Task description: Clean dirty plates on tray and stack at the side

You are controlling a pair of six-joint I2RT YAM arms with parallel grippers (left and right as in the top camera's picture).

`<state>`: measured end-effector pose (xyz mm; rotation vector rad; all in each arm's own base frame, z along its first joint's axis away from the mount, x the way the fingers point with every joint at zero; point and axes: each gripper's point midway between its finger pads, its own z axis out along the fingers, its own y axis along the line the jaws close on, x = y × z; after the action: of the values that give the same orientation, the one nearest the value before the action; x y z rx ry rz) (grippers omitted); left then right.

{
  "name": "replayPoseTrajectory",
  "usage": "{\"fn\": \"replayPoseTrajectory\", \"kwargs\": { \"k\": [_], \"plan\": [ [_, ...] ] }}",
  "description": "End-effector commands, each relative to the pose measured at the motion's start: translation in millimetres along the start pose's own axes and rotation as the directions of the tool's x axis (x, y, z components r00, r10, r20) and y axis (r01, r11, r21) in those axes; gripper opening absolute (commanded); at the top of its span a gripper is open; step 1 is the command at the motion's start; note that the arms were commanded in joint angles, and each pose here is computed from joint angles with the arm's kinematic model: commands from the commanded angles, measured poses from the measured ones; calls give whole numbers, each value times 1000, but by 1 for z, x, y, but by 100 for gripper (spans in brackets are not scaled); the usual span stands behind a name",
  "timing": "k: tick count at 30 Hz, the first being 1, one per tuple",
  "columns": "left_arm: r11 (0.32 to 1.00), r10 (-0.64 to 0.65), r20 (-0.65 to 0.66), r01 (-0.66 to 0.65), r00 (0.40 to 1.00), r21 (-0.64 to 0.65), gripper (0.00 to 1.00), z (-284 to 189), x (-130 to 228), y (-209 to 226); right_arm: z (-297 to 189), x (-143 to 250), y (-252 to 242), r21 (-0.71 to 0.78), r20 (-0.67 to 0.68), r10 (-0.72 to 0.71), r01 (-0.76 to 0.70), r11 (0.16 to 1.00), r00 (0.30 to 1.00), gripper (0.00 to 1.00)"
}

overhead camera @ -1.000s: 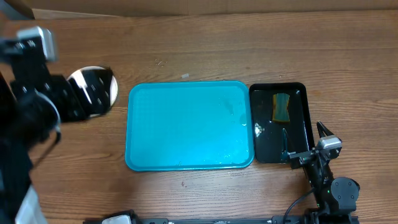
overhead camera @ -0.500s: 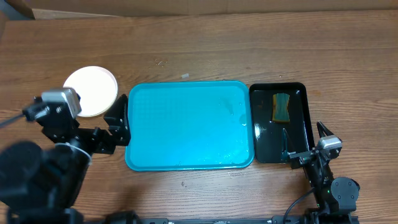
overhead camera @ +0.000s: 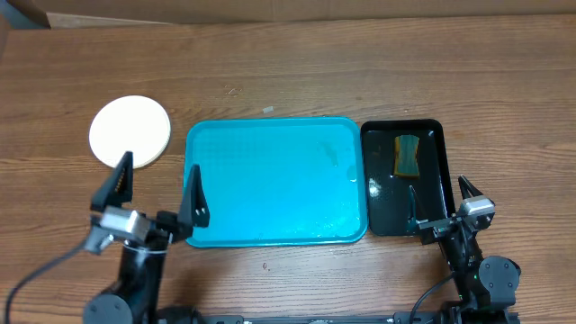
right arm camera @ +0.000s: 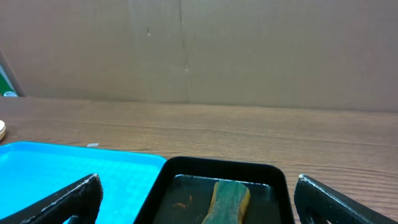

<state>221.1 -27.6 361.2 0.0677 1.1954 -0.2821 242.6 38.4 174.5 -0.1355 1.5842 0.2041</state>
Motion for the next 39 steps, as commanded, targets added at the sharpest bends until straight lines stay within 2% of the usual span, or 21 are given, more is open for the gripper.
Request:
{"fn": "replayPoseTrajectory", "kwargs": {
  "k": [1,13,18,25,39],
  "plan": [
    [998,-36,25,37,999,-41,100,-11,19,8,0,1,-2,9,7,-8,8,1000,1000,100],
    [981,-124,-11,121,992,-149,100,-30,81,31,0,1,-2,9,7,-8,8,1000,1000,100],
    [968,-168,-159,132,973,-212,100,-36,123,40,0,1,-2,9,7,-8,8,1000,1000,100],
    [932,-235,-345,109,909,-345,100,-59,176,57,0,1,-2,8,7,-8,8,1000,1000,100],
    [931,-215,-375,73,902,-358,100,-63,191,62,0,1,-2,8,7,-8,8,1000,1000,100]
  ]
}}
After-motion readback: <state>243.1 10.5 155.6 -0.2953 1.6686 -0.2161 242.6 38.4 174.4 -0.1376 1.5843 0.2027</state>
